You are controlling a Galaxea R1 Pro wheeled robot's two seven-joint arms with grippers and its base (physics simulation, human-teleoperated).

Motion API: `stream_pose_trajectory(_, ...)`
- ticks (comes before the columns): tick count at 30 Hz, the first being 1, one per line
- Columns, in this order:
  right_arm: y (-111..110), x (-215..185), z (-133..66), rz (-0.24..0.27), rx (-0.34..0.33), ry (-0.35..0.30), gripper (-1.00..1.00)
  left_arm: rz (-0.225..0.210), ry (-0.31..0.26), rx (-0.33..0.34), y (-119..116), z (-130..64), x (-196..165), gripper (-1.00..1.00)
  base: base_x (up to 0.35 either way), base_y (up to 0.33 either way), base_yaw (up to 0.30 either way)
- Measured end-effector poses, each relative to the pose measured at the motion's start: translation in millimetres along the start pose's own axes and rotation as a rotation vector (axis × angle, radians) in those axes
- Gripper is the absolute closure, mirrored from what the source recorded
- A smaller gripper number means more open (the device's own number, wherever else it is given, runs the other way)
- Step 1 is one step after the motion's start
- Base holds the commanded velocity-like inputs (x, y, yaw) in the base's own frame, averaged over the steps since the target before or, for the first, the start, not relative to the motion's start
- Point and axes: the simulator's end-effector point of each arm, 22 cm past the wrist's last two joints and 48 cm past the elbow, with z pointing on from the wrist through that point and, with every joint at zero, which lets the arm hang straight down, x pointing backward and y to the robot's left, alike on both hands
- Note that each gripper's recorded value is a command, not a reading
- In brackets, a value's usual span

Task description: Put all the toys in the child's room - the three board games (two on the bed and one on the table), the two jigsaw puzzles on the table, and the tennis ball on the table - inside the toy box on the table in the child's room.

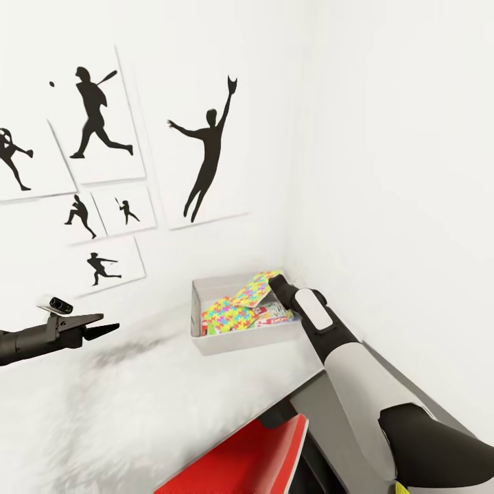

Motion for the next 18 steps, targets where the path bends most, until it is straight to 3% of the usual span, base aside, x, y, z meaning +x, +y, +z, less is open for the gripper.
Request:
stream_pose_trajectory(6, -5, -1, 4.2, 0.028, 0.007, -0.03, 1.0, -0.009, 0.002, -0.003, 5, 0.6, 1, -1.0, 0.0, 0.0, 0.0)
stream_pose_trajectory(18, -17, 9, 12.9, 0.038, 0.026, -0.021, 1.0, -0.027, 0.005, -0.009, 15, 1.7, 4, -1.0, 0.0, 0.0, 0.0)
